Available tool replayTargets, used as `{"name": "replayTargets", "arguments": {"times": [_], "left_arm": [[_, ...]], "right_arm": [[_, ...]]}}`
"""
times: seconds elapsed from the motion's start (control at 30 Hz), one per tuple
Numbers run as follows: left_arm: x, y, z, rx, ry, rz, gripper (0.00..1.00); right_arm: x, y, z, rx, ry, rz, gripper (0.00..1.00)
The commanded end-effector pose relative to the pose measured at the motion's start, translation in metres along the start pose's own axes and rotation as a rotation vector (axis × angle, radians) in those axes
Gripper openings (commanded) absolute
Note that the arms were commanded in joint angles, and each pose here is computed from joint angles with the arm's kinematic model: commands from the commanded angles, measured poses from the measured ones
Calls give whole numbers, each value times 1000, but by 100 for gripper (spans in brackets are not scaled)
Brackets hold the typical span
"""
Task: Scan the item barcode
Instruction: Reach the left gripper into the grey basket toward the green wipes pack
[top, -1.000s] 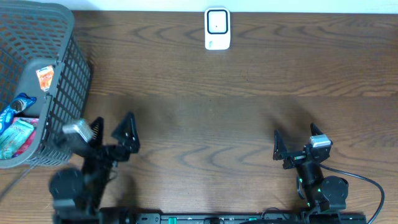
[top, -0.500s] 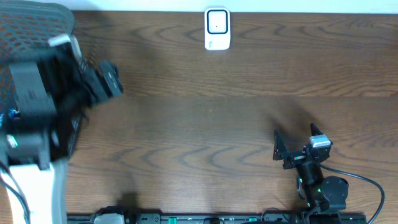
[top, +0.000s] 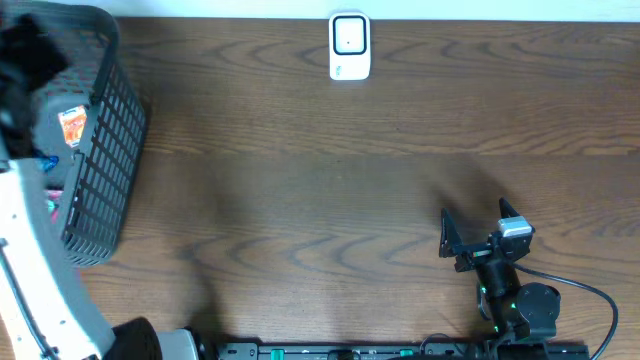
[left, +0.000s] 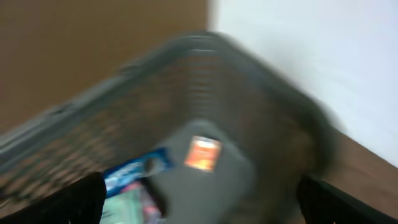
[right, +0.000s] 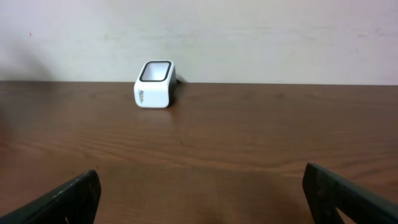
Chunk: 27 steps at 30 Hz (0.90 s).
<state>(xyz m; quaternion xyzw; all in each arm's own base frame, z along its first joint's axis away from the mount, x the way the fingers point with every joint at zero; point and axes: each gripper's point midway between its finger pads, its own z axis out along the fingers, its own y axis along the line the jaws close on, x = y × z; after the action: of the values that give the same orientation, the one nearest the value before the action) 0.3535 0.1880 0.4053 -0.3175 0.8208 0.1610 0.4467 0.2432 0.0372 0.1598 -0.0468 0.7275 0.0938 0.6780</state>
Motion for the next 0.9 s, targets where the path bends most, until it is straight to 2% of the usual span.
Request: {"name": "replayTargets", "arguments": {"times": [0.0,0.1,0.17,0.3,0.47,0.87], "left_arm": [[-4,43,-1,-114,0,-91,98],[10,47,4,-88,63,-85,98],[21,47,13,-80,105,-21,98],[54,54,44,-129,217,83,98],[100,68,80,-200,364,114,98],[150,101,97,-254,544,190,98]], "right_arm": [[1,1,0,-4,1,-9,99],[1,1,0,-4,1,-9,99],[1,1,0,-4,1,-8,99],[1,1,0,-4,1,-9,99],[1,1,0,-4,1,-9,99],[1,1,0,-4,1,-9,99]]}}
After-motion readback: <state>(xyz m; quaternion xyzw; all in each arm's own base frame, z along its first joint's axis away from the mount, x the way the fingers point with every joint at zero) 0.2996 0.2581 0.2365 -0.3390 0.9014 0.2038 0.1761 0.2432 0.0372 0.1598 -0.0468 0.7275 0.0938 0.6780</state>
